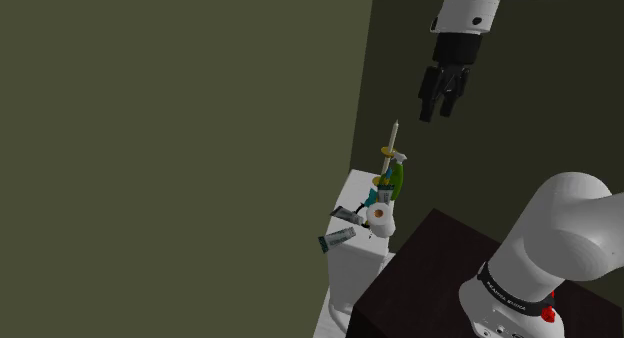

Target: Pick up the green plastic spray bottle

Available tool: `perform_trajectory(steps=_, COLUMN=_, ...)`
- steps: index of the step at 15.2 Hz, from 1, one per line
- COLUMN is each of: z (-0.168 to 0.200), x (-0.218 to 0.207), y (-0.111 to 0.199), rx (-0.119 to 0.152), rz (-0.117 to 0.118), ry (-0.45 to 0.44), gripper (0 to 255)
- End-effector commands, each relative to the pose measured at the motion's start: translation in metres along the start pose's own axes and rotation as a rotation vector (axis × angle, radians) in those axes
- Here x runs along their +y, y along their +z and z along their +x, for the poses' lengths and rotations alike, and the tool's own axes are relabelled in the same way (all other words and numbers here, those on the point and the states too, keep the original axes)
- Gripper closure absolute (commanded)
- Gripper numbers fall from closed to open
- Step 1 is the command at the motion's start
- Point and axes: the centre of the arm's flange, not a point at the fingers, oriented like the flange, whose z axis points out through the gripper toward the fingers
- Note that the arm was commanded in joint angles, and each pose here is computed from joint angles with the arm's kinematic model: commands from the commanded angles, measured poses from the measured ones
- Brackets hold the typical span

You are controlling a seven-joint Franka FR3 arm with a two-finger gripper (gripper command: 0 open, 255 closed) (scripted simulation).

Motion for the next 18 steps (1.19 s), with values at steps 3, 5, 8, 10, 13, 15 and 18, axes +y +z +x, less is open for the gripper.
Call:
perform_trajectory(steps=3, z=0.011, x=0.021, y=0.012, rx=0.002, rz=0.001, ry=-0.002, gripper=0)
perform_trajectory(steps=5, z=0.022, x=0.041, y=0.025, rx=0.004, rz=0.003, ry=-0.004, gripper=0)
perform_trajectory(steps=8, z=0.038, x=0.072, y=0.043, rx=0.007, rz=0.005, ry=-0.008, gripper=0)
perform_trajectory(steps=10, z=0.049, x=0.093, y=0.056, rx=0.009, rz=0.006, ry=-0.01, gripper=0)
perform_trajectory(steps=13, z=0.066, x=0.124, y=0.074, rx=0.012, rz=0.008, ry=-0.013, gripper=0)
perform_trajectory(steps=15, z=0.077, x=0.144, y=0.087, rx=0.014, rz=0.009, ry=-0.015, gripper=0)
perform_trajectory(steps=18, z=0.094, x=0.175, y=0.105, rx=0.017, rz=0.012, ry=-0.018, gripper=0)
